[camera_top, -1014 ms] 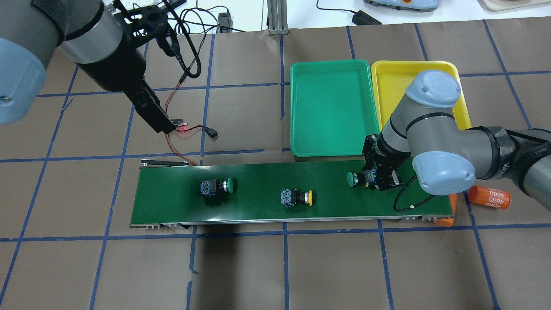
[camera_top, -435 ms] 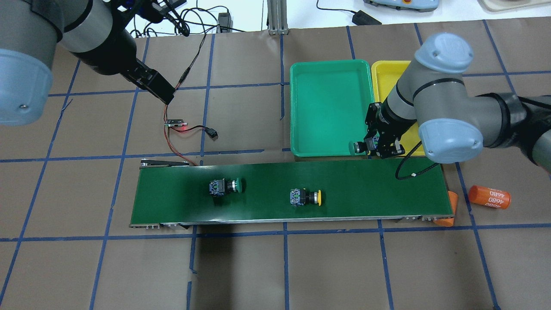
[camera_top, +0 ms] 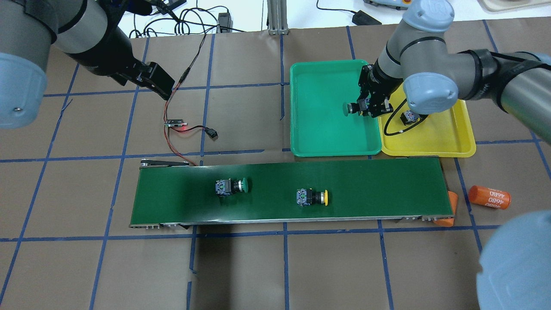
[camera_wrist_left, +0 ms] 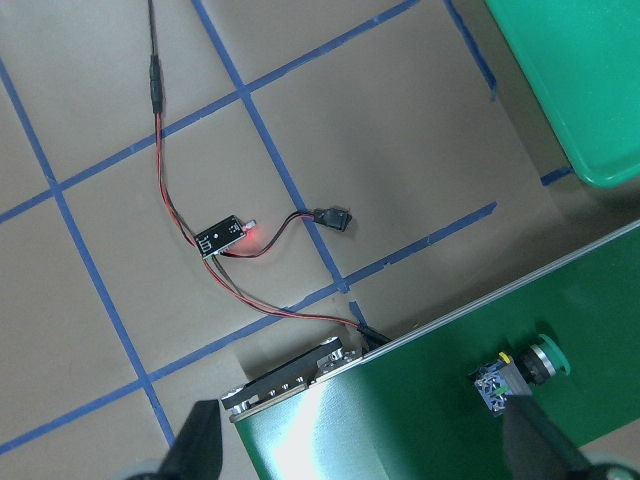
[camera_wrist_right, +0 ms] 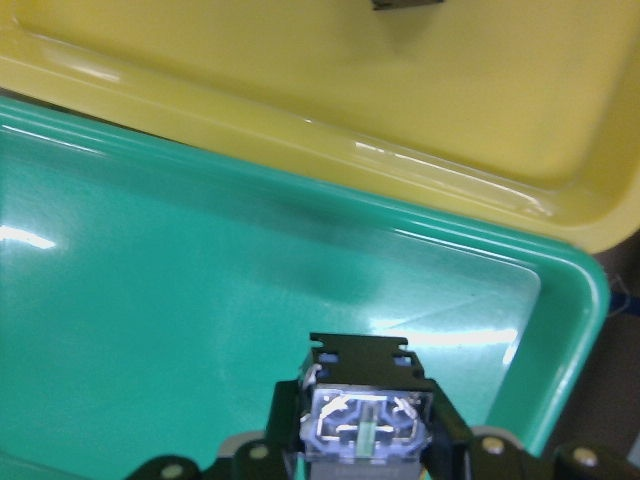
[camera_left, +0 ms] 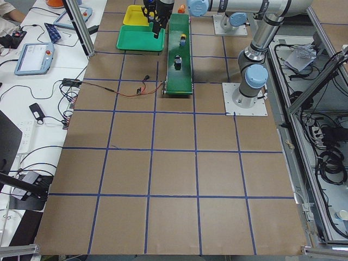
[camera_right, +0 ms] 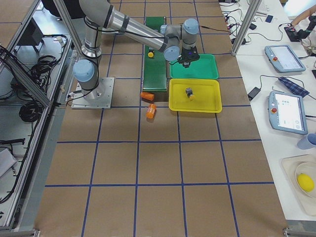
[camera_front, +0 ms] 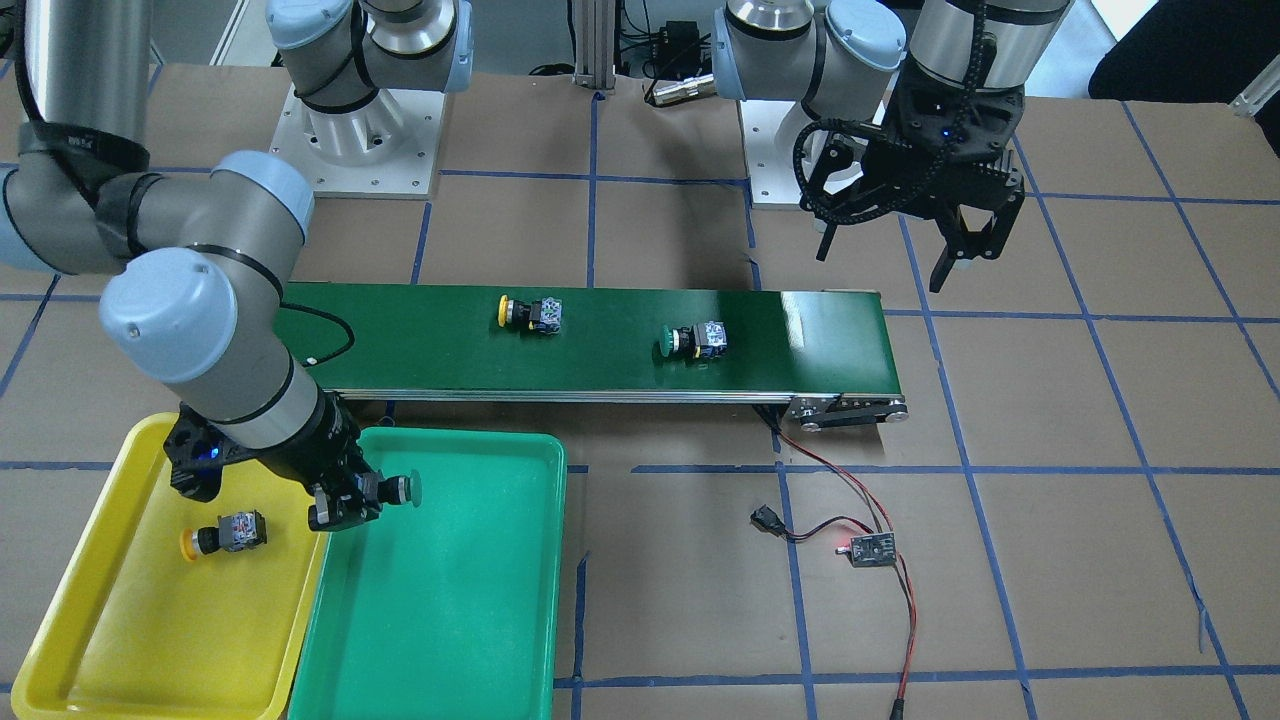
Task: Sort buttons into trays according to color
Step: 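Drop the green button into the green tray with the right gripper while left arm retracts, then lower the right gripper onto the yellow button on the belt and grasp it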
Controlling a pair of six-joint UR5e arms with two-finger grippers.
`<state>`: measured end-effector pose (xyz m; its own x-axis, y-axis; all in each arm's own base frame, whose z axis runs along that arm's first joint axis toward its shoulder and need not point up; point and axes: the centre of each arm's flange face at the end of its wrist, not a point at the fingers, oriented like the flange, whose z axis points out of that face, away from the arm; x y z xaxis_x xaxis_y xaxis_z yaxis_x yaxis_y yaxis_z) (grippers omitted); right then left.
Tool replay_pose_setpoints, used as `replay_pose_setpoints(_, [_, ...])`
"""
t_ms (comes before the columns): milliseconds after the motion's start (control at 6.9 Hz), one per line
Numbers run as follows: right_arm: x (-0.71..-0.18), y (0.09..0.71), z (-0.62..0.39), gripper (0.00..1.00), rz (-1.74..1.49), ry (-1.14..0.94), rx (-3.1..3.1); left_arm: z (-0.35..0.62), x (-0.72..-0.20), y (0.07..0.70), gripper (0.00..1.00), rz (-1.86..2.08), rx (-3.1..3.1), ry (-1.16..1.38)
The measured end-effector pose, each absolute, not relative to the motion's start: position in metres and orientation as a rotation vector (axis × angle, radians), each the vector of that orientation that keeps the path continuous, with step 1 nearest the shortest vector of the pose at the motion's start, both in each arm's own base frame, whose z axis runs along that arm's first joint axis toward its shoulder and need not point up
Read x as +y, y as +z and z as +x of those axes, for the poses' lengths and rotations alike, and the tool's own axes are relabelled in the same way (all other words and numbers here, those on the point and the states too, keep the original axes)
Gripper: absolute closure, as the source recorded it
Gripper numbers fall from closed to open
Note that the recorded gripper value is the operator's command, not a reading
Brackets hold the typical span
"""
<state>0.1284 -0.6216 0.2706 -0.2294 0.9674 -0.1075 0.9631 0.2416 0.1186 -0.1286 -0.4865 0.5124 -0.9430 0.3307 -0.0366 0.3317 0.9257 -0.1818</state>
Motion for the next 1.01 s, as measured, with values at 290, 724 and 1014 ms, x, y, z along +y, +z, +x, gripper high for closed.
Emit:
replay_pose_setpoints(290, [-0.642, 0.248, 0.136, 0.0, 1.835, 0.058, 2.356, -0.111, -0.489, 0.529, 0.0, 0.389, 3.127, -0.155])
replay_pose_setpoints(724, [-0.616, 0.285, 0.145, 0.0, 1.837, 0.078, 2.374, -0.106, -0.487, 0.55, 0.0, 0.037, 3.174, -0.011])
replay_pose_setpoints(1014, [-0.56, 0.317, 0.146, 0.0, 1.892, 0.169, 2.386, -0.107, -0.479, 0.552, 0.0, -0.096, 3.174, 0.008])
